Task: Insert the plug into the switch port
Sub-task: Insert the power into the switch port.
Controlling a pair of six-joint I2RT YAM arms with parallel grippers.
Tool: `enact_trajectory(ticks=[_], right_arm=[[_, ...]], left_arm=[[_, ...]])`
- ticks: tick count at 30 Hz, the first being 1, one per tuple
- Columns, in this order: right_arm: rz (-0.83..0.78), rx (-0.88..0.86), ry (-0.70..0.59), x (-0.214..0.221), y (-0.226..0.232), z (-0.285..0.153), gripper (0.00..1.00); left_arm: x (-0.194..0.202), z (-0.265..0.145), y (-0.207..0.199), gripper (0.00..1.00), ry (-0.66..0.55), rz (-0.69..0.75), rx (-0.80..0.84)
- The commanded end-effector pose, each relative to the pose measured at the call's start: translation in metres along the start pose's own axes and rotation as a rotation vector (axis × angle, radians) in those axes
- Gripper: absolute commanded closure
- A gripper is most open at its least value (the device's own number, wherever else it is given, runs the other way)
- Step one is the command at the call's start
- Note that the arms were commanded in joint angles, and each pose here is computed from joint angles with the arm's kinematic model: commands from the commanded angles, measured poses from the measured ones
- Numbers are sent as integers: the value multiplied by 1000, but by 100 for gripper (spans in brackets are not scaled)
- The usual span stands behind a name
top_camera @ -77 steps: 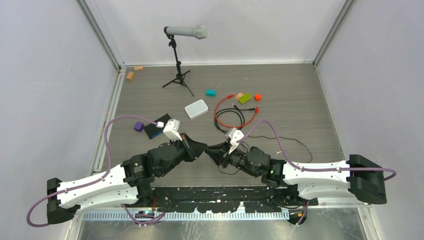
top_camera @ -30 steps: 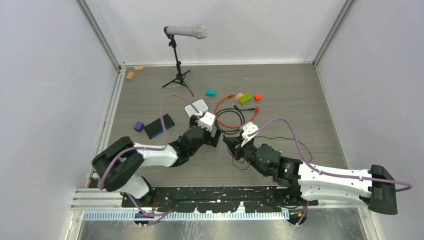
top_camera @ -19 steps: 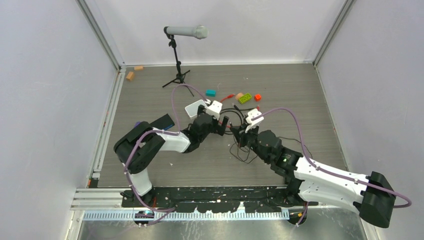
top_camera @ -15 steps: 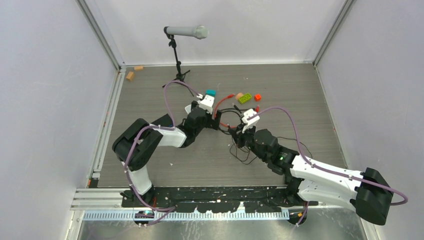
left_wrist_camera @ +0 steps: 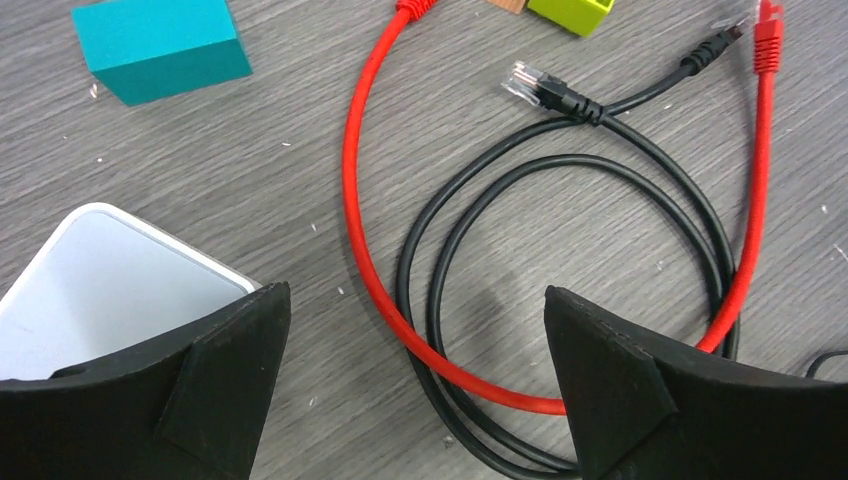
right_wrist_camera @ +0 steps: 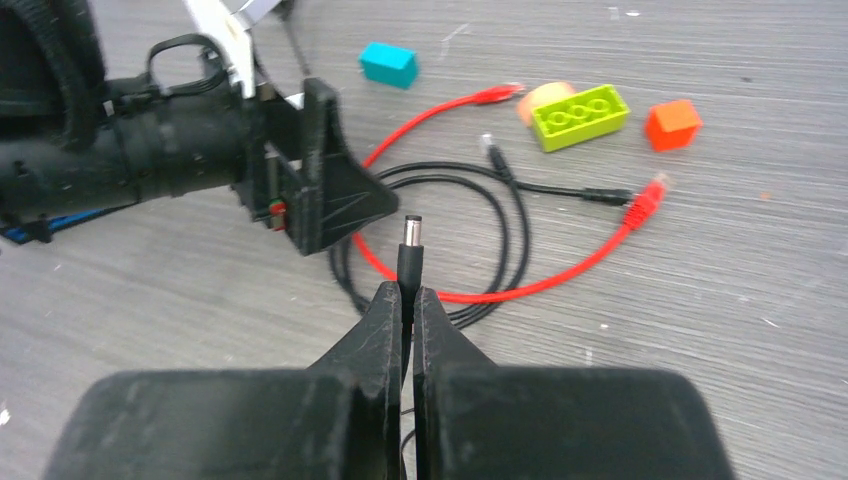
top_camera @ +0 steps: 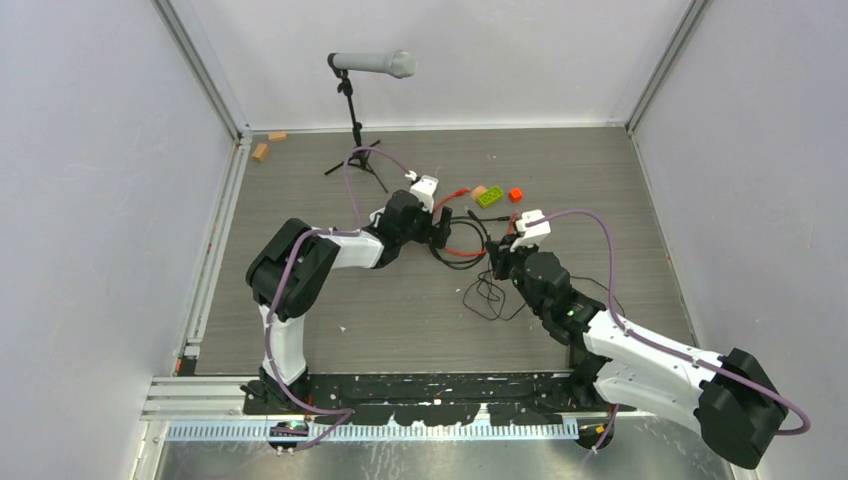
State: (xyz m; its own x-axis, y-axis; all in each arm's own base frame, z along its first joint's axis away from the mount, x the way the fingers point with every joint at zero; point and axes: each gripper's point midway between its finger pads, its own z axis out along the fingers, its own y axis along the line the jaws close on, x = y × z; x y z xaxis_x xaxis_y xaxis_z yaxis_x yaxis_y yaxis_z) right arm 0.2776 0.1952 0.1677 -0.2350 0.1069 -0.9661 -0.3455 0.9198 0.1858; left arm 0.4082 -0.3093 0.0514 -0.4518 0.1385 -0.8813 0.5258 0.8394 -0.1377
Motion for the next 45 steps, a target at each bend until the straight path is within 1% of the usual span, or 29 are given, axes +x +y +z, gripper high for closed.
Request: enact_trajectory(ticks=[1,8,14,20,26,39,41,43,45], right_arm=[[85,123,-113,-25,-28,-1,100],[118,232,-145,-23,-57,-5,99],[127,203,-145,-19,-53,-4,100],[123,191,-134,-14,-51,1,100],[131,183,-134,-11,-51,2,100],[138,176,-134,-9,-50,4,100],[137,173,-132,-9,-50,4,100],[139,170,-132,-8,-50,4,100],[138,170,-129,-7,-50,5,100]], left_arm=[[0,10,-2,0,34,-10,30],[9,18,1,0,63,-17,32],[19,23,-1,0,103,-8,43],[14,28,0,0,120,23,45],[8,33,-5,0,164,7,67],[22,45,-2,0,222,-39,109],[21,43,-4,0,205,-39,120],[11,34,-12,0,171,-33,168],[-1,19,-24,0,112,-19,218]])
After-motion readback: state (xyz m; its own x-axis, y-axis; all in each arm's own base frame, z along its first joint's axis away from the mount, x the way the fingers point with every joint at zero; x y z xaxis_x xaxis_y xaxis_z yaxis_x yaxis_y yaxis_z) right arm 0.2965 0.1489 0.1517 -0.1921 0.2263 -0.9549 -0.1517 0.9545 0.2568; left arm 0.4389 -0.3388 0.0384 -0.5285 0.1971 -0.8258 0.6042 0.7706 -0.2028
